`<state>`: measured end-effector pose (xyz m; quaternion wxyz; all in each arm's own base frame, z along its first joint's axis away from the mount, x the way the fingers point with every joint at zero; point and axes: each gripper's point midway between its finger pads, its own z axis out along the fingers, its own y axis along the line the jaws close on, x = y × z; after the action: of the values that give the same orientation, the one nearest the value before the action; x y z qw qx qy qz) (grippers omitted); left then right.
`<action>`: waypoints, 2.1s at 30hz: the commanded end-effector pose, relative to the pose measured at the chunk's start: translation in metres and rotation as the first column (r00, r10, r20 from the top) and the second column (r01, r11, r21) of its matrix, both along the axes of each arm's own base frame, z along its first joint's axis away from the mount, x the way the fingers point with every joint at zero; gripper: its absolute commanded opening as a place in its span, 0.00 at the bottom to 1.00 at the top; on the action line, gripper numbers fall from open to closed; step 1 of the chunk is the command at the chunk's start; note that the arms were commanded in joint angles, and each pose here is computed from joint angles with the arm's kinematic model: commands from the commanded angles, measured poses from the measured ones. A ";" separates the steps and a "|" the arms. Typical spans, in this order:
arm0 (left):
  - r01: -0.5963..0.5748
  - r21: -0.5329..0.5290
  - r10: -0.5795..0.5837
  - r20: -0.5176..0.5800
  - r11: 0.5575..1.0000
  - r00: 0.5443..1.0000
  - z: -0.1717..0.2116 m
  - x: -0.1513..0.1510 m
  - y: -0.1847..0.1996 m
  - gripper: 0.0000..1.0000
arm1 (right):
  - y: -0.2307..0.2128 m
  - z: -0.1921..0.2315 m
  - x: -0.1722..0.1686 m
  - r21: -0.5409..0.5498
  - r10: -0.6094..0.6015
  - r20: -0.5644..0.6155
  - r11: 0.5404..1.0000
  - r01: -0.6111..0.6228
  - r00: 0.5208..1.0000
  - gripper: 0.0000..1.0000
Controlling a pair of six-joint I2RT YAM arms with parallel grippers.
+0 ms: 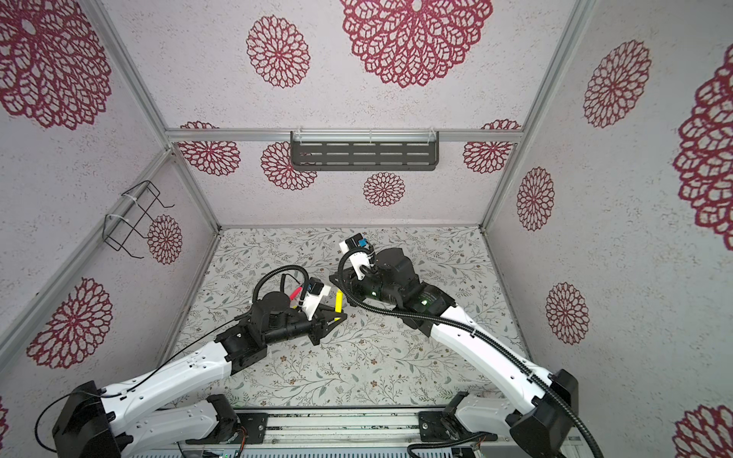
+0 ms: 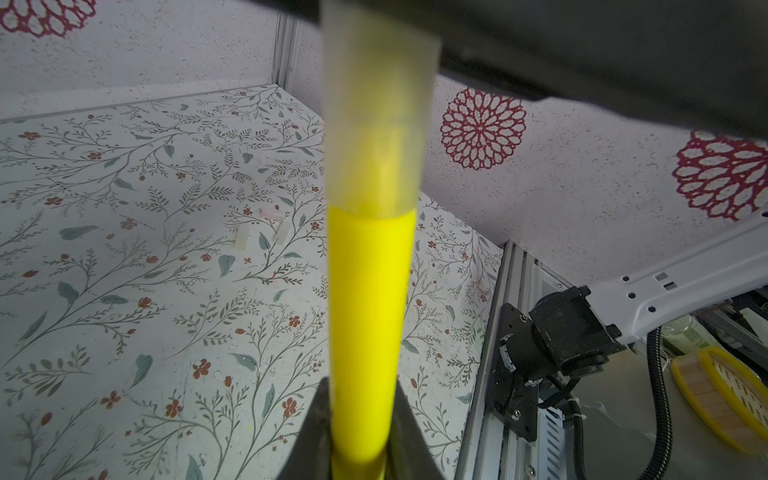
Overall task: Insert the pens into the pen caps
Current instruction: 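Press the cap down onto the highlighter held upright by the left gripper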
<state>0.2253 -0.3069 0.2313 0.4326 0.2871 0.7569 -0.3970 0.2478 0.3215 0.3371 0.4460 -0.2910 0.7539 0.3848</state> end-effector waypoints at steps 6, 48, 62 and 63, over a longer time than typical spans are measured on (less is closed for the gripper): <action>-0.009 -0.094 0.020 0.121 0.996 0.992 0.050 0.007 -0.002 0.00 | -0.002 -0.040 -0.019 -0.090 0.010 -0.045 0.996 -0.014 0.999 0.00; -0.098 -0.226 0.147 0.212 0.969 0.966 0.107 0.025 0.035 0.00 | 0.013 -0.130 -0.059 -0.259 0.010 -0.195 0.964 -0.062 0.981 0.00; -0.142 -0.240 0.198 0.225 0.960 0.954 0.118 0.033 0.048 0.00 | 0.017 -0.152 -0.081 -0.306 0.009 -0.227 0.949 -0.081 0.974 0.00; -0.145 -0.240 0.200 0.224 0.960 0.954 0.118 0.033 0.049 0.00 | 0.017 -0.152 -0.081 -0.304 0.009 -0.228 0.949 -0.080 0.974 0.00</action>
<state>0.2171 -0.2770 0.2161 0.3913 0.2892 0.7881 -0.3769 0.2351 0.3464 0.3119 0.4963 -0.2299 0.7529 0.3660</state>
